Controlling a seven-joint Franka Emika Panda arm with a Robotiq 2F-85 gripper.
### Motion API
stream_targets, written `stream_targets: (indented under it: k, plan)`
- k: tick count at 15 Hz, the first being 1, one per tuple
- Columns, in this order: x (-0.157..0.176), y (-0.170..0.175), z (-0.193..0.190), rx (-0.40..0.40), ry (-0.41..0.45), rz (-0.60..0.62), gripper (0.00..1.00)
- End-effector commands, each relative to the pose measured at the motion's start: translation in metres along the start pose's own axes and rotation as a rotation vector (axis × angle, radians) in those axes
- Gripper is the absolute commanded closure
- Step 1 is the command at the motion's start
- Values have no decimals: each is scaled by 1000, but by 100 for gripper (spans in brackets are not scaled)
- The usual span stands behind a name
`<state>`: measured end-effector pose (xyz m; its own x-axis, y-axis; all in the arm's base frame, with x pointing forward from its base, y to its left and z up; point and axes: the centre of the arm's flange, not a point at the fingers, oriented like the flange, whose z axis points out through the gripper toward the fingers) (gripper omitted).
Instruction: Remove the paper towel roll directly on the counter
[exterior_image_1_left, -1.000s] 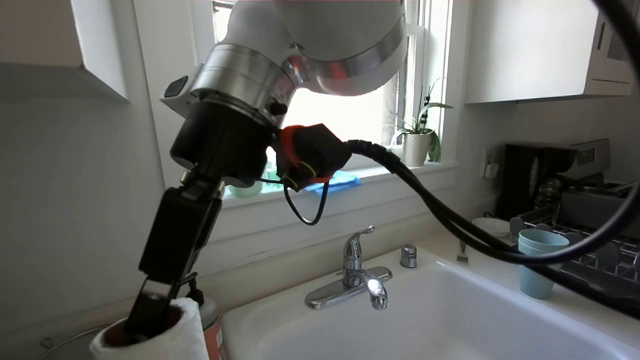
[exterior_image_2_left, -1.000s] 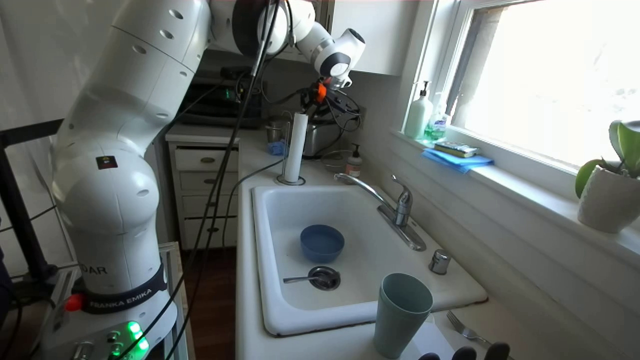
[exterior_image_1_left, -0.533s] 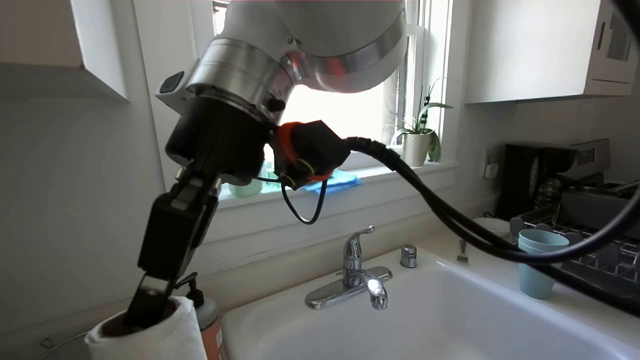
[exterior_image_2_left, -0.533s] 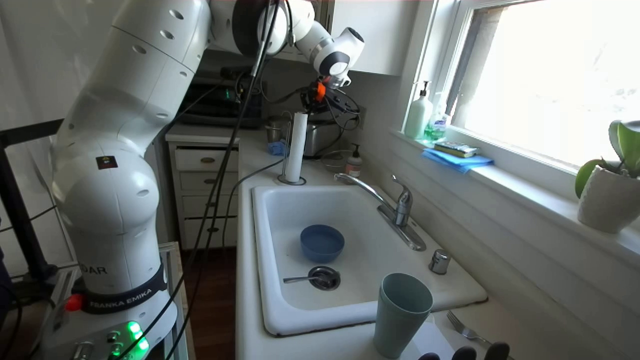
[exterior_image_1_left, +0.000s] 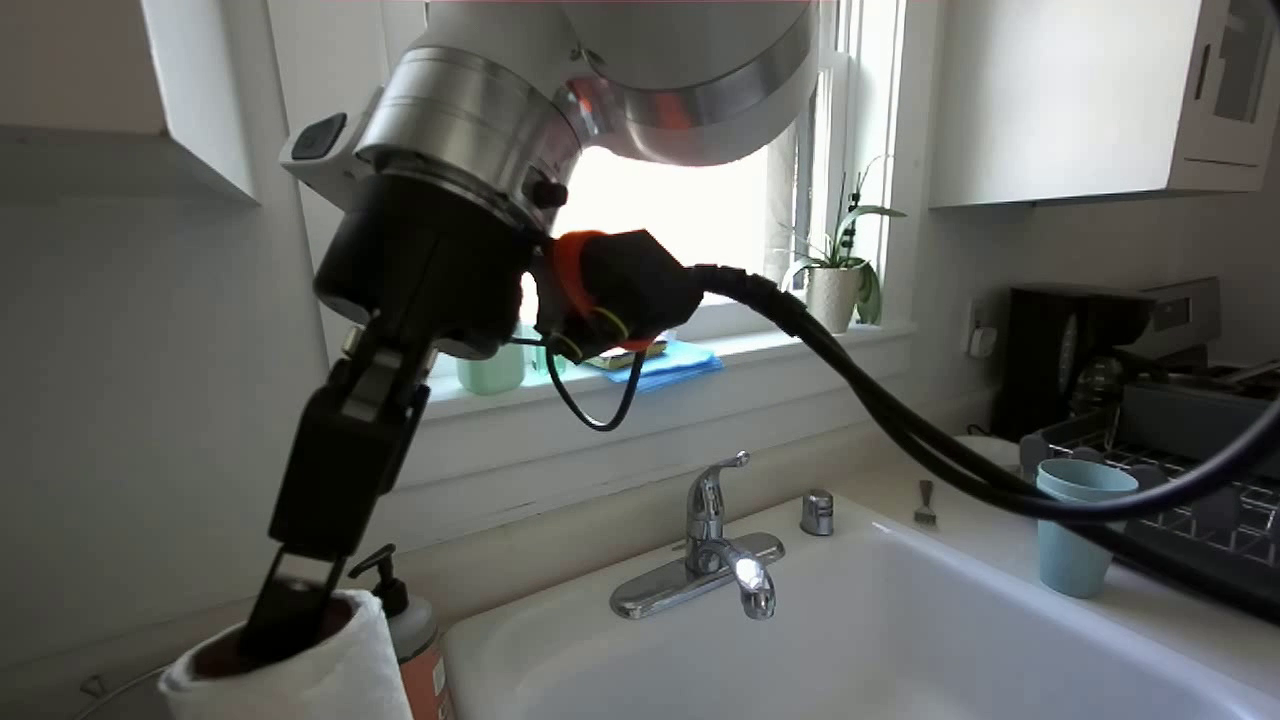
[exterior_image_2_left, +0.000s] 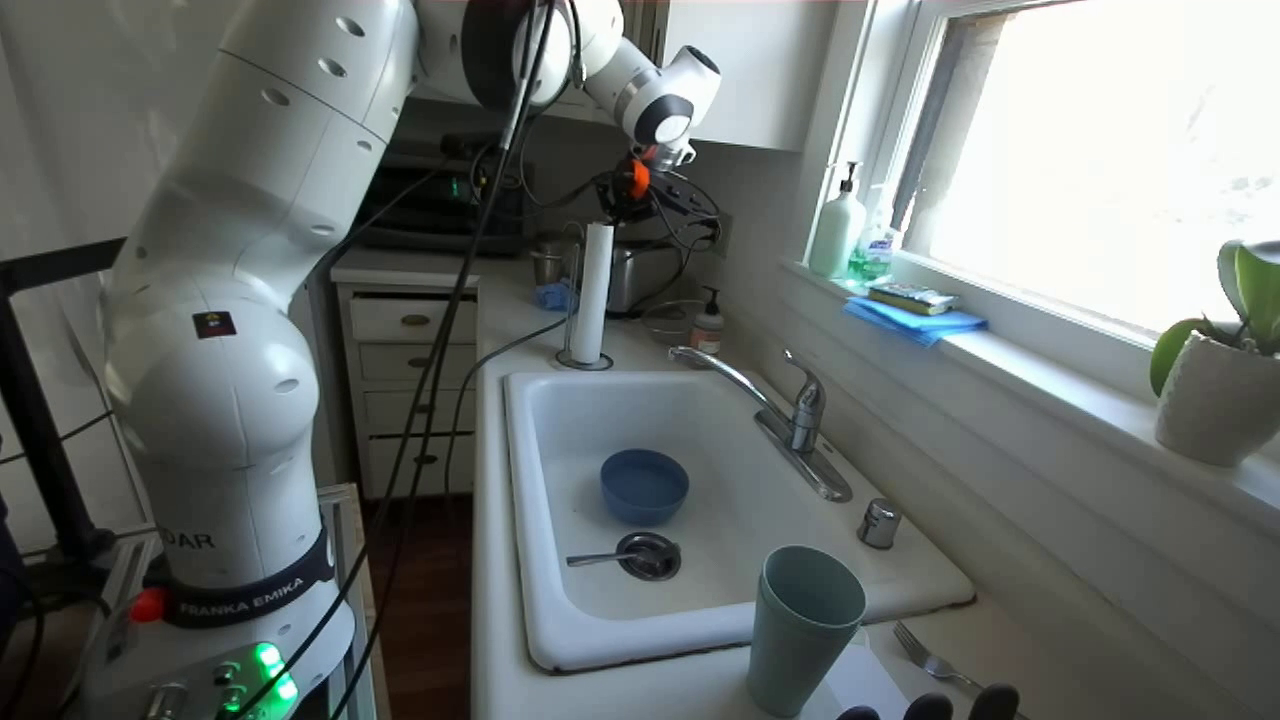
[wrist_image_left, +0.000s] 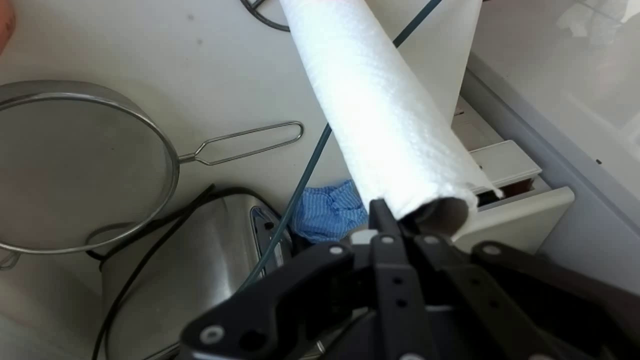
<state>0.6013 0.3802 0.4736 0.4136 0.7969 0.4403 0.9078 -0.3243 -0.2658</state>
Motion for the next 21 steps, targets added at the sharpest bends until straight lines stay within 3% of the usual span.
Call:
stream_targets:
  k: [1, 8, 21]
  plan:
    - [-1, -16, -11, -34, -11, -94, 100]
    - [-4, -30, -30, -54, 8, -210, 100]
    - [-13, -77, -80, -133, 11, -242, 100]
